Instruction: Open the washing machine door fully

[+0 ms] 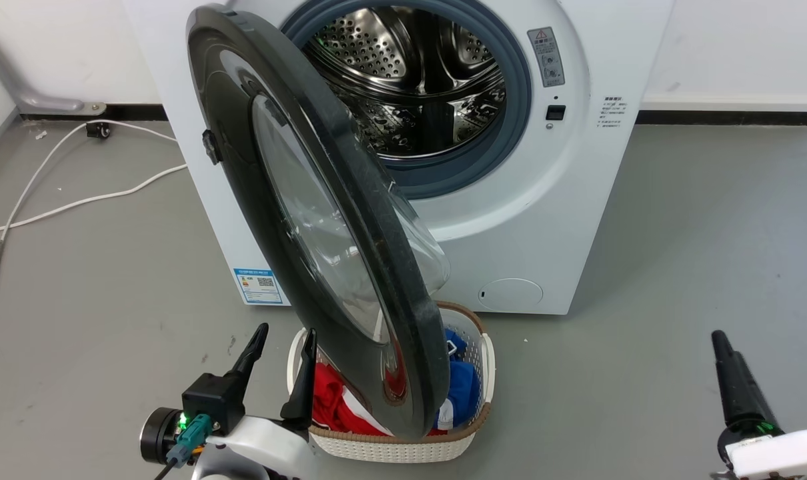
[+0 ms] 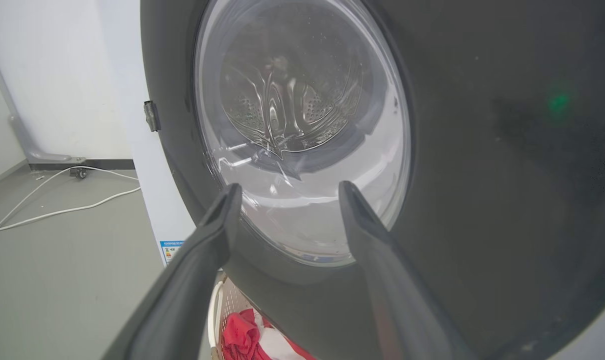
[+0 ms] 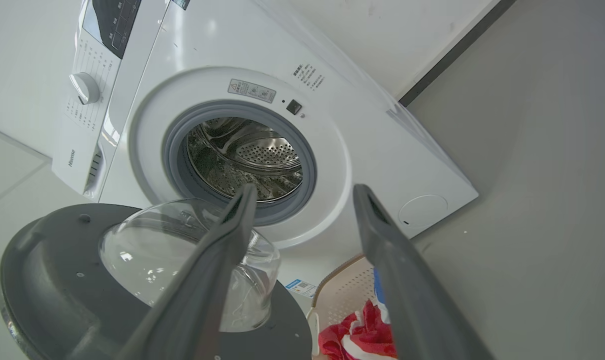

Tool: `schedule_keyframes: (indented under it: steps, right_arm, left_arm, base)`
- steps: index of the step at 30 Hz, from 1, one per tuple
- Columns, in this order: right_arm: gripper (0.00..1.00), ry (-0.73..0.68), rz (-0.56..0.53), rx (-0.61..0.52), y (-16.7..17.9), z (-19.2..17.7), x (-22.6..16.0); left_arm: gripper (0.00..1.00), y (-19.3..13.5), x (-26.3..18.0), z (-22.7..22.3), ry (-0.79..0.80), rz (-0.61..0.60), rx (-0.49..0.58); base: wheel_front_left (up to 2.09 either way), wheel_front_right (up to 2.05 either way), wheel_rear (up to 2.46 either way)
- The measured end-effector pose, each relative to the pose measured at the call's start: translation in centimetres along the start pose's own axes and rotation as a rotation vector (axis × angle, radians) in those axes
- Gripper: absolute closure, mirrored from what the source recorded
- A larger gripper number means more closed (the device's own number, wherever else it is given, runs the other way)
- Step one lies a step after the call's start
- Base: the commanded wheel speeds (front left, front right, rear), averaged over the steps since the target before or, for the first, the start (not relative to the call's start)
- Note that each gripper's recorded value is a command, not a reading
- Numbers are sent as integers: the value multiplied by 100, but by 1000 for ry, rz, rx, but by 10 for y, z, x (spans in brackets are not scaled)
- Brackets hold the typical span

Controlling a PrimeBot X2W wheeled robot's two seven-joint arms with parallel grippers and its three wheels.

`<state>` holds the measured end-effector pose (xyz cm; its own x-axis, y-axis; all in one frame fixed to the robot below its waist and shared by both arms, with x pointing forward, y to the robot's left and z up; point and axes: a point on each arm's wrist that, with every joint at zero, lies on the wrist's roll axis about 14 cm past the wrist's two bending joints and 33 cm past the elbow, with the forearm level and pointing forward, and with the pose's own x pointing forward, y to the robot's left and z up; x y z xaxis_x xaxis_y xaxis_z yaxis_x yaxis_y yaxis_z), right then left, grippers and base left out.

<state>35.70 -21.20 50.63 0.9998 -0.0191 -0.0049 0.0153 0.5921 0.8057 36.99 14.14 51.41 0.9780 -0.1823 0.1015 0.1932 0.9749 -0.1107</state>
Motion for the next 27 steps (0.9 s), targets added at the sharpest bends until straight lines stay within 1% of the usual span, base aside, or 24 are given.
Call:
schedule_keyframes:
  steps: [2,6,11,16,21,27]
  right_arm:
    - [0,-36,-7,-103,-3,10,-3]
    - [0,-103,1,-347,3,31,-4]
    - [0,-154,47,-539,28,44,-4]
    - [0,-148,95,-689,49,37,-4]
    - [0,-86,121,-829,54,16,-9]
    - [0,-42,130,-861,52,0,-7]
  left_arm:
    - [0,-1,1,-1,3,-3,0]
    - [0,-1,3,-5,14,-7,1]
    - [0,0,4,-7,22,-9,5]
    - [0,2,5,-6,19,-2,6]
    - [0,6,5,-6,18,6,12]
    - [0,7,5,-6,19,9,14]
  base:
    - [0,0,0]
    - [0,0,0]
    - [0,0,0]
    - [0,0,0]
    - [0,0,0]
    - [0,0,0]
